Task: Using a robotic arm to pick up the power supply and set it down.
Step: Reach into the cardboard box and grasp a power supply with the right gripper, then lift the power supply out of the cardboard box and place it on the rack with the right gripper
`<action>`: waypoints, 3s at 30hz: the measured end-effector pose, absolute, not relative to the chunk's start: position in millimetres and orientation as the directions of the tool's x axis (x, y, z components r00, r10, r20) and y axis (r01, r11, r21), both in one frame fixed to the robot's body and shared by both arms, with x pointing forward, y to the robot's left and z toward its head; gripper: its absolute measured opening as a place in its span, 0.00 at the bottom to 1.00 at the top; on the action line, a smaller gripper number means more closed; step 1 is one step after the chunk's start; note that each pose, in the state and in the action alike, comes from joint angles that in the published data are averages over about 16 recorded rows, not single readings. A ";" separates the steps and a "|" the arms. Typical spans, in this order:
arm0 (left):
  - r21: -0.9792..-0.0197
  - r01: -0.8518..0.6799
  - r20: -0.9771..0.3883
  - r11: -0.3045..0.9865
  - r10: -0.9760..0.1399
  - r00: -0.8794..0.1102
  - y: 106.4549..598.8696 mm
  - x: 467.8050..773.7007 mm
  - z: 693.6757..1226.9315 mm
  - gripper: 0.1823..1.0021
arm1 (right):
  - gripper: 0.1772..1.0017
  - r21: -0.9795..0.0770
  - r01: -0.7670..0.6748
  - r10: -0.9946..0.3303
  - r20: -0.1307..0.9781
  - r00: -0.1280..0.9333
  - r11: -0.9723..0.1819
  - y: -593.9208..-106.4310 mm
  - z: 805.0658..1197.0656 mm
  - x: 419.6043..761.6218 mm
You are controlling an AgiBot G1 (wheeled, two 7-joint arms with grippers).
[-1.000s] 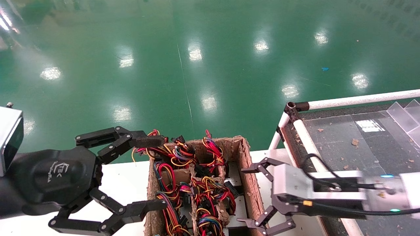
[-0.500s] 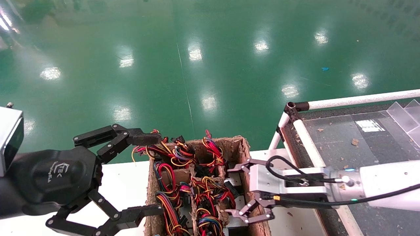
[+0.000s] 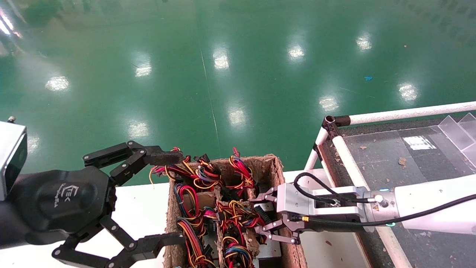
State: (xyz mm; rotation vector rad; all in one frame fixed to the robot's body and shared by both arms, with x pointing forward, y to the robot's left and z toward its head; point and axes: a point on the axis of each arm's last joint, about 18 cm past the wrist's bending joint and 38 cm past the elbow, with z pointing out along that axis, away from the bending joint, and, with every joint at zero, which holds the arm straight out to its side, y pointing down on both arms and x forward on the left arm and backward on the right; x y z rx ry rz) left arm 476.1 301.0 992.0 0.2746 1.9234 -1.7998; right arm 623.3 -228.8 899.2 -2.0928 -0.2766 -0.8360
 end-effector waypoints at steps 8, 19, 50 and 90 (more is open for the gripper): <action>-0.879 0.463 -0.476 0.111 -0.180 -0.861 301.0 476.1 992.0 1.00 | 0.34 -0.645 0.462 -0.109 0.645 0.756 -0.609 -229.3 894.8 625.2; -0.879 0.463 -0.476 0.111 -0.180 -0.861 301.0 476.1 992.0 1.00 | 0.13 -0.677 0.475 -0.153 0.650 0.745 -0.562 -236.3 901.3 621.4; -0.879 0.463 -0.476 0.111 -0.180 -0.861 301.0 476.1 992.0 1.00 | 0.09 -0.472 0.751 -0.349 0.875 0.336 -0.462 -323.2 1086.1 519.8; -0.879 0.463 -0.476 0.111 -0.180 -0.861 301.0 476.1 992.0 1.00 | 0.09 -0.426 0.437 -0.402 0.903 0.153 -0.792 -451.2 1030.1 577.5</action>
